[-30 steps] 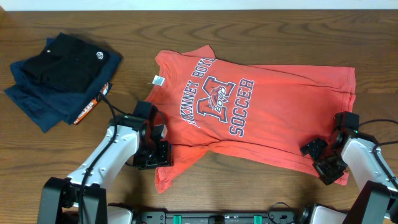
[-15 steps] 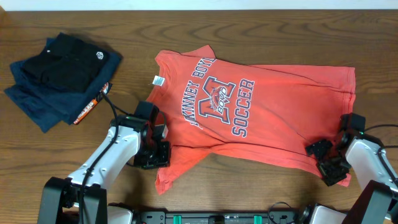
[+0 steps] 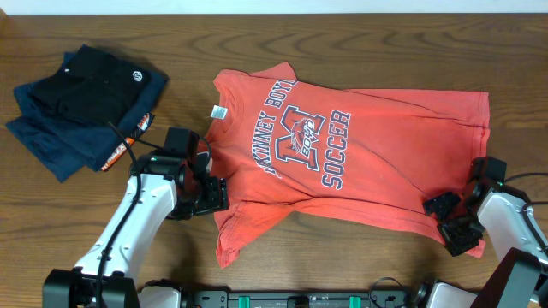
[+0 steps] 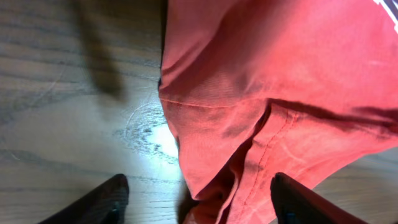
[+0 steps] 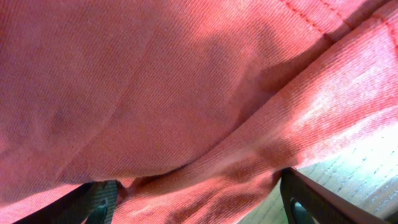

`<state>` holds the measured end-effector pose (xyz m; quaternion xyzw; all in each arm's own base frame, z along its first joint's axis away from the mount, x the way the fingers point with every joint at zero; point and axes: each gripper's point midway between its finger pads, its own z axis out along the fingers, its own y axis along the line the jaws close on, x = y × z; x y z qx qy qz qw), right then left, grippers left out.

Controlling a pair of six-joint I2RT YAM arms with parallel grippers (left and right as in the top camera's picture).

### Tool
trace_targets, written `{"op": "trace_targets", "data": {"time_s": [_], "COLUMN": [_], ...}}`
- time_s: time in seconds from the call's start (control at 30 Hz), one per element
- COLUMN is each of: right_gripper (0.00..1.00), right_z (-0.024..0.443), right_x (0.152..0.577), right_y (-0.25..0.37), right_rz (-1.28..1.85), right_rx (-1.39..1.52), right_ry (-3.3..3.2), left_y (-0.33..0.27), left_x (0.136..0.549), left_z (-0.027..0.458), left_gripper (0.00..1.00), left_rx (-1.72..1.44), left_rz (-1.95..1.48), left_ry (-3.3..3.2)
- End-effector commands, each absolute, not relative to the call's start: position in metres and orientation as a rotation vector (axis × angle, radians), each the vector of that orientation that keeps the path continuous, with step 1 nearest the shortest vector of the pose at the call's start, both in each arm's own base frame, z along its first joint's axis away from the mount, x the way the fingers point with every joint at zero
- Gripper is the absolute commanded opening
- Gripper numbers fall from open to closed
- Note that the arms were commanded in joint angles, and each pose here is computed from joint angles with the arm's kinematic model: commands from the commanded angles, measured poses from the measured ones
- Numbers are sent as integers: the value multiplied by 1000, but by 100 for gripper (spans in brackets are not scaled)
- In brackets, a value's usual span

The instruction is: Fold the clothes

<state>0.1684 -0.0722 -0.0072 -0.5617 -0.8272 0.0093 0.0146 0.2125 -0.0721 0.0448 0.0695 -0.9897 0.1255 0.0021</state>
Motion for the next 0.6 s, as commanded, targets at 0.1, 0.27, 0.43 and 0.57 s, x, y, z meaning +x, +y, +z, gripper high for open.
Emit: {"op": "trace_targets", "data": {"time_s": [0.1,0.27,0.43,0.57], "right_gripper": [82,82,82,82], "right_z": [-17,-17,-17,-17], "right_x": [138,137,137,138], "right_y": [-94,-93,-93,-91], "right_rz": [294,290,284,266], "right_rx": [-1753,-1745,-1740,-1743], "right_ry": [-2508,-2508,-2508,-2508], "left_y": [-73,-74,-74,-80], "left_x": [200,202,199,200], "left_z": [24,16,2,-5], "left_gripper": [63,52,52,26], "left_rx": [261,264,297,295], "left_rz": [404,415,420,468], "left_ry": [-3043,-3054,-3046,-3025]}}
